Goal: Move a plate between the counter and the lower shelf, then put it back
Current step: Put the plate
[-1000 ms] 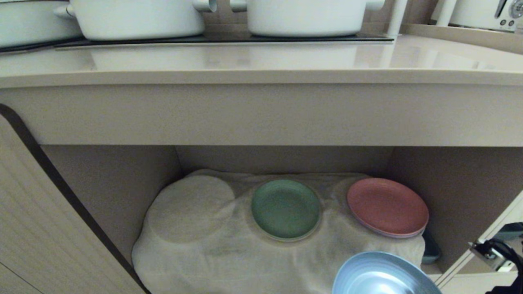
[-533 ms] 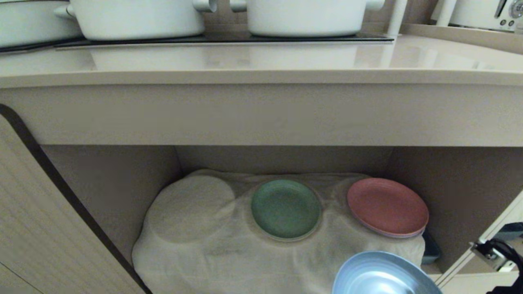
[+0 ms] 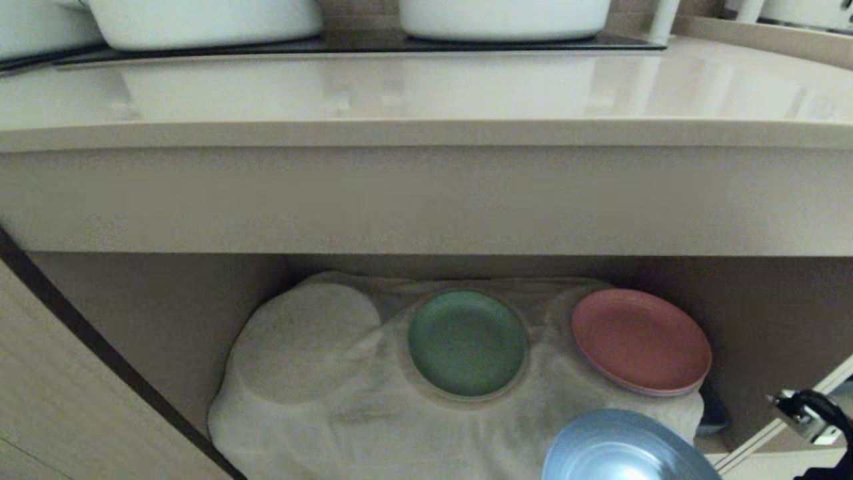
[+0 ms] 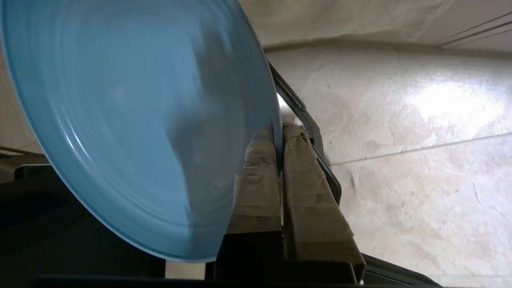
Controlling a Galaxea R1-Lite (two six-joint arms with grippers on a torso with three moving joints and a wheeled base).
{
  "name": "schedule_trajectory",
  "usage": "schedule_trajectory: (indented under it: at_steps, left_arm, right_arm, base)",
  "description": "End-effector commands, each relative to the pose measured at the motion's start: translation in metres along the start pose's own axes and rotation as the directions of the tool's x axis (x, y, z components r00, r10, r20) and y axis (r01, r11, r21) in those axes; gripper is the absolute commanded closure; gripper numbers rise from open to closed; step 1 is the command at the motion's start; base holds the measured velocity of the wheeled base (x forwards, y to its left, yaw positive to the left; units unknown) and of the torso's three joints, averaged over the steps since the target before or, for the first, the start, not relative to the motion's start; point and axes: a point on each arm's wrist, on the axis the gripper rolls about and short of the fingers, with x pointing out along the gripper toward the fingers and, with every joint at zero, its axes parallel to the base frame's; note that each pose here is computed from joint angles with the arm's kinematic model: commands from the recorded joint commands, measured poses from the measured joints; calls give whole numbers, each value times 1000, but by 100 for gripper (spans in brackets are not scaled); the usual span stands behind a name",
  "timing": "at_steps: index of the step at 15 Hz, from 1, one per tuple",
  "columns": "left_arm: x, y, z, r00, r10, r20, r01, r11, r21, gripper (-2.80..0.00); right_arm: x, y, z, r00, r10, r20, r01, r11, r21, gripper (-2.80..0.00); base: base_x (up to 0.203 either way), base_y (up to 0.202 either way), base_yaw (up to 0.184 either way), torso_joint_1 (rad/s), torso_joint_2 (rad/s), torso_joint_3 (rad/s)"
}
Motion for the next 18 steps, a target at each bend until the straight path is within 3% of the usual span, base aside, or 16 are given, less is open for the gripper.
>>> schedule_trajectory:
  at_steps: [1, 12, 18]
  left_arm:
    - [0, 0, 0, 1000, 0, 2, 0, 1000, -1, 0]
    - [0, 0, 0, 1000, 0, 1, 0, 1000, -1, 0]
    - [0, 0, 0, 1000, 0, 1, 0, 1000, -1, 0]
  right_arm:
    - [0, 0, 0, 1000, 2, -2, -2, 1000, 1, 0]
    - [-9, 1, -9, 1000, 2, -10, -2, 1000, -3, 0]
    - [-16, 2, -15, 1000, 2, -8, -2, 1000, -3, 0]
  base:
    - [0, 0, 0, 242, -242, -203]
    - [0, 0, 0, 155, -500, -195]
    - [0, 0, 0, 340, -486, -240]
